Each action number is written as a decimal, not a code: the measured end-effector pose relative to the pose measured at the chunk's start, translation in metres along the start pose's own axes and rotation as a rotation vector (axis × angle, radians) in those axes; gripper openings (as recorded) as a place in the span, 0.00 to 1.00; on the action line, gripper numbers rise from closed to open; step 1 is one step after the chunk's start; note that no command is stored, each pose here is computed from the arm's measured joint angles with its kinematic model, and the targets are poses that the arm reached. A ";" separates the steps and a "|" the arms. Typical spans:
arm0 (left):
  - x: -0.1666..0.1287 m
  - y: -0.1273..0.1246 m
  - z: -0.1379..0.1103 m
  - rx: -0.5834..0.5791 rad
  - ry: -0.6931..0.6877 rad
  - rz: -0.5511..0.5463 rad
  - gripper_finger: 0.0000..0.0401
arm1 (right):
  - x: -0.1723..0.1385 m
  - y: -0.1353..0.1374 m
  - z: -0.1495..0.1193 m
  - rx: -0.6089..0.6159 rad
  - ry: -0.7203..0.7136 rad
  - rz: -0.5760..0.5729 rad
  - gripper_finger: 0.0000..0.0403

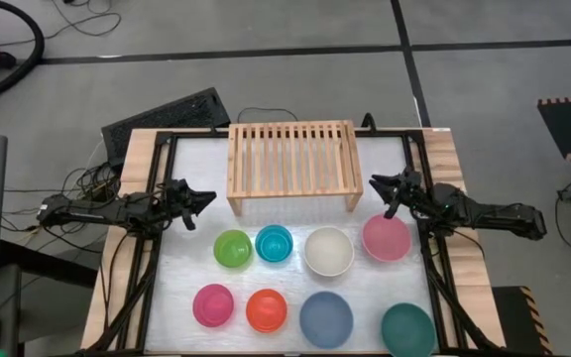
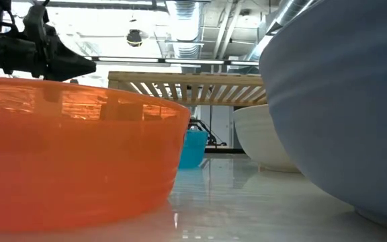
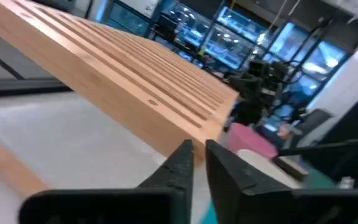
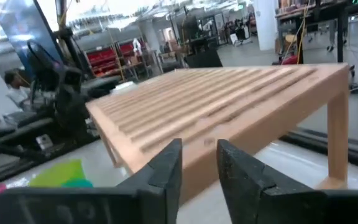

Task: Place and stack bowls onto a shelf
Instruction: Put the large dark blue bowl on the shelf

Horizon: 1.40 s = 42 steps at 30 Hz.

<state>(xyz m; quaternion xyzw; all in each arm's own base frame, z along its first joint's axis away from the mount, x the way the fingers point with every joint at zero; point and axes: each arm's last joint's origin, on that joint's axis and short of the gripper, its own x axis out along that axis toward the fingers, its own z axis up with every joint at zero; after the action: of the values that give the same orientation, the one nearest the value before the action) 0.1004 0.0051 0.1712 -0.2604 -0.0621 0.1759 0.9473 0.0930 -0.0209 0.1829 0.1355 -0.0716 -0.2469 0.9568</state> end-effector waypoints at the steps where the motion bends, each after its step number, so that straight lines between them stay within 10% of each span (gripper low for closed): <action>1: 0.000 -0.001 0.001 -0.022 0.006 -0.017 0.13 | -0.001 0.002 0.007 0.013 -0.029 0.007 0.37; 12: -0.013 -0.029 0.058 -0.332 -0.376 -0.331 0.54 | -0.015 0.012 0.072 0.106 -0.203 0.007 0.78; 18: -0.019 -0.060 0.118 -0.184 -0.475 -0.319 0.66 | -0.023 0.027 0.135 0.032 -0.176 0.018 0.82; 26: 0.005 -0.101 0.169 0.002 -0.177 -0.092 0.67 | 0.009 0.058 0.180 -0.121 0.380 -0.069 0.83; 32: 0.025 -0.131 0.198 0.158 0.034 -0.039 0.67 | 0.036 0.082 0.196 -0.167 0.571 0.076 0.83; 42: 0.054 -0.157 0.211 0.282 0.150 -0.032 0.74 | 0.023 0.073 0.158 -0.225 1.153 -0.097 0.94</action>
<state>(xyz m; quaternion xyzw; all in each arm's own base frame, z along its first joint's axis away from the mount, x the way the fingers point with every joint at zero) 0.1534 -0.0013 0.4341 -0.1359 0.0299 0.1477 0.9792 0.1142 -0.0059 0.3570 0.1488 0.4929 -0.1830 0.8375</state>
